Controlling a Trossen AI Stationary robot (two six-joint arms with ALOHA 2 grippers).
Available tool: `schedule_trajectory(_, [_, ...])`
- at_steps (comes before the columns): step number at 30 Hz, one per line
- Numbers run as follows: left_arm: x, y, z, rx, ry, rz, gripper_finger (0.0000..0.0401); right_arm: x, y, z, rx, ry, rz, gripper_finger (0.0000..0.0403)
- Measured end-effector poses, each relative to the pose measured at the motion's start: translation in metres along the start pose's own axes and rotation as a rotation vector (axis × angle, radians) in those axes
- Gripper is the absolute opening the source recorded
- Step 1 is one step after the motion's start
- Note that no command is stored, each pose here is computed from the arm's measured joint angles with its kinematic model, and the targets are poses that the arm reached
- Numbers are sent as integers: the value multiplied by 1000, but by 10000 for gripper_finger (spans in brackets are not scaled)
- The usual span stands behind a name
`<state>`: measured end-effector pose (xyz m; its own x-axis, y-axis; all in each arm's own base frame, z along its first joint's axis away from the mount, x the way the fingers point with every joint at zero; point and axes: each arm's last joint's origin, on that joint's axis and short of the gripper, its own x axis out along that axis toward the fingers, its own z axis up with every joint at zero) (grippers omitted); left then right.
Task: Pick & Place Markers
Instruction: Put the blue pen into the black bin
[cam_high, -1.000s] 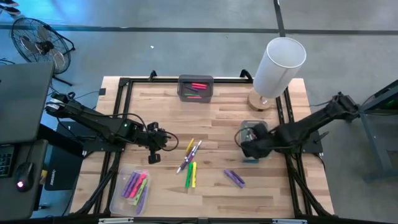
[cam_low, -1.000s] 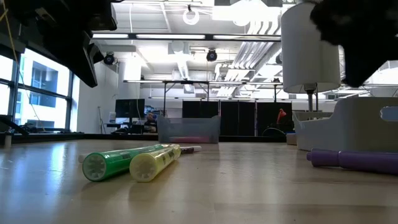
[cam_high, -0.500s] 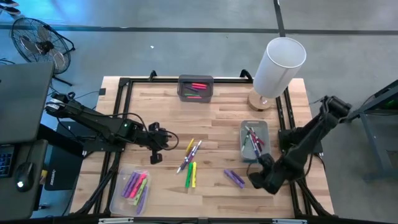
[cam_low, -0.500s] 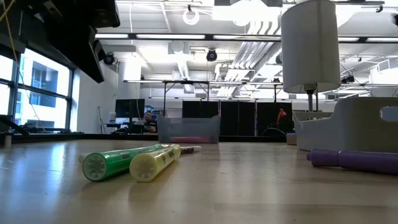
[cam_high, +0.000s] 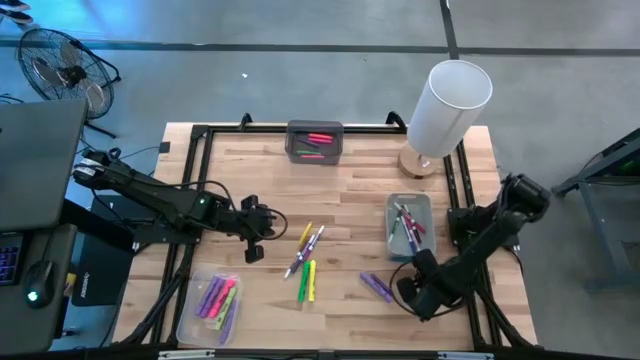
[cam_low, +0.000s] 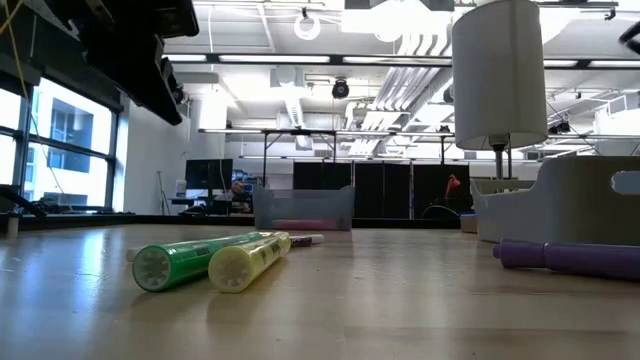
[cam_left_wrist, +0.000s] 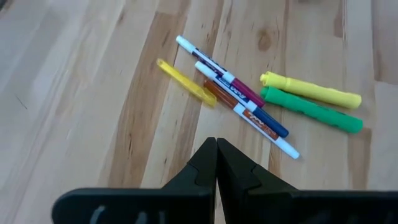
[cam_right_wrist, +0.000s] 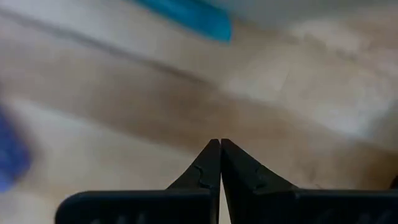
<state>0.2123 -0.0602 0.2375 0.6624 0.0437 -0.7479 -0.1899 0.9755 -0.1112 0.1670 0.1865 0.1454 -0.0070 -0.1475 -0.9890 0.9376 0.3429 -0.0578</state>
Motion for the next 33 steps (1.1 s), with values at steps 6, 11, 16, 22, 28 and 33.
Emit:
schedule_trajectory(6, [0,0,0,-7,0,2,0,14,3,1,-17,-86,-52,0])
schedule_trajectory(11, [0,0,0,-23,2,2,0,23,5,-3,-32,-131,-84,0])
schedule_trajectory(16, [0,0,0,-25,5,-2,0,14,9,-7,-83,-185,-97,0])
schedule_trajectory(22, [0,0,0,-25,3,-1,0,10,9,-3,-127,-260,-109,0])
schedule_trajectory(28, [0,0,0,-29,3,-1,0,10,12,-2,-179,-317,-67,0])
schedule_trajectory(33, [0,0,0,-36,3,-3,0,10,20,3,-225,-362,-12,0])
